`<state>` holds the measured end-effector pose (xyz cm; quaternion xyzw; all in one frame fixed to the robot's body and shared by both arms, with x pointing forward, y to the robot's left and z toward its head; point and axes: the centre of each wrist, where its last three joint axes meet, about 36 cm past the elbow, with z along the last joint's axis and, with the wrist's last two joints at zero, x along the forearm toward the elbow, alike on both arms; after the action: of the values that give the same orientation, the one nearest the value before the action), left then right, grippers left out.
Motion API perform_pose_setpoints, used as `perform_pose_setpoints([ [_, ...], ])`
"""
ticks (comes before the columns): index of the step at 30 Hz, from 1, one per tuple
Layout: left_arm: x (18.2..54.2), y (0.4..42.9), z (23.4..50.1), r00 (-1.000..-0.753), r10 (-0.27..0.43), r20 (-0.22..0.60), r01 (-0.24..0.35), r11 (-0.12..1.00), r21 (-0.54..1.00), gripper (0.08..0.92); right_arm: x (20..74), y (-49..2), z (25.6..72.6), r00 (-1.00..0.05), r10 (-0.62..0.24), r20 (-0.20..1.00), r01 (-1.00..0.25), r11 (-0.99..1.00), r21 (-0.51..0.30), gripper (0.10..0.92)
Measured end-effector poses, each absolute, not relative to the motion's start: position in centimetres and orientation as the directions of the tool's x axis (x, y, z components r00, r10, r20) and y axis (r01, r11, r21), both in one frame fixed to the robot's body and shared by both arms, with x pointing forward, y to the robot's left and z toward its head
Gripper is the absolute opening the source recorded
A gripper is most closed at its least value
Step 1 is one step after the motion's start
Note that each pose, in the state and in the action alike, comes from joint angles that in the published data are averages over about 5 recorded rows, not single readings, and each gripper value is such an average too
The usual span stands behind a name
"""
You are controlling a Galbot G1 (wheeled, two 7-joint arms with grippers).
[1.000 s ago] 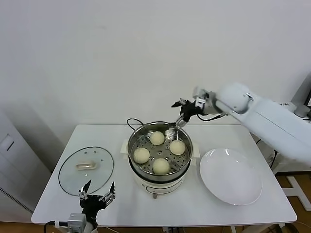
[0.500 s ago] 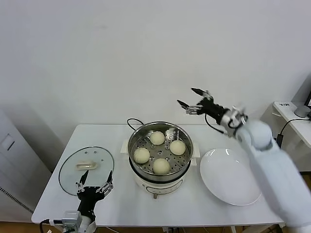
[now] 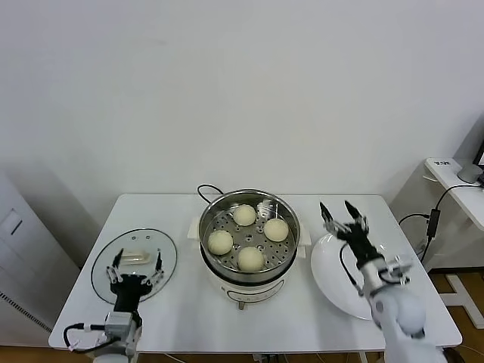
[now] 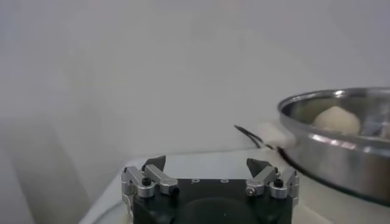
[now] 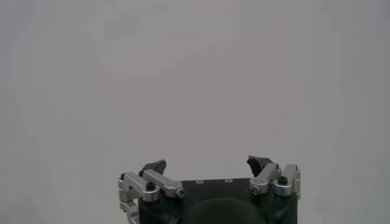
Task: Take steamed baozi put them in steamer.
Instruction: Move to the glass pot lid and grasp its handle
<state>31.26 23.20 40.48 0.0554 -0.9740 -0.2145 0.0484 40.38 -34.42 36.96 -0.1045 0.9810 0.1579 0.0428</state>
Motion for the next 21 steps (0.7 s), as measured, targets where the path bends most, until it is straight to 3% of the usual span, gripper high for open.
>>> perform_pose_setpoints([
  [7,32.9,23.1,39.6,-0.982,-0.186,0.020,-0.104,0.630,0.770,0.823,37.2,-34.3,34.8,-0.987,-0.146,-0.071,-0.162,0.927,0.338,0.823],
  [14,34.9,24.9,37.8,-0.986,-0.166,0.025,-0.024,0.287,0.958,0.823,35.3,-35.1,34.0,-0.993,-0.110,-0.040,-0.117,0.928,0.354,0.823],
  [21,36.4,28.3,35.6,-0.986,-0.156,0.064,0.062,0.017,0.998,0.823,34.4,-36.1,33.4,-0.996,-0.087,-0.017,-0.087,0.929,0.358,0.823],
])
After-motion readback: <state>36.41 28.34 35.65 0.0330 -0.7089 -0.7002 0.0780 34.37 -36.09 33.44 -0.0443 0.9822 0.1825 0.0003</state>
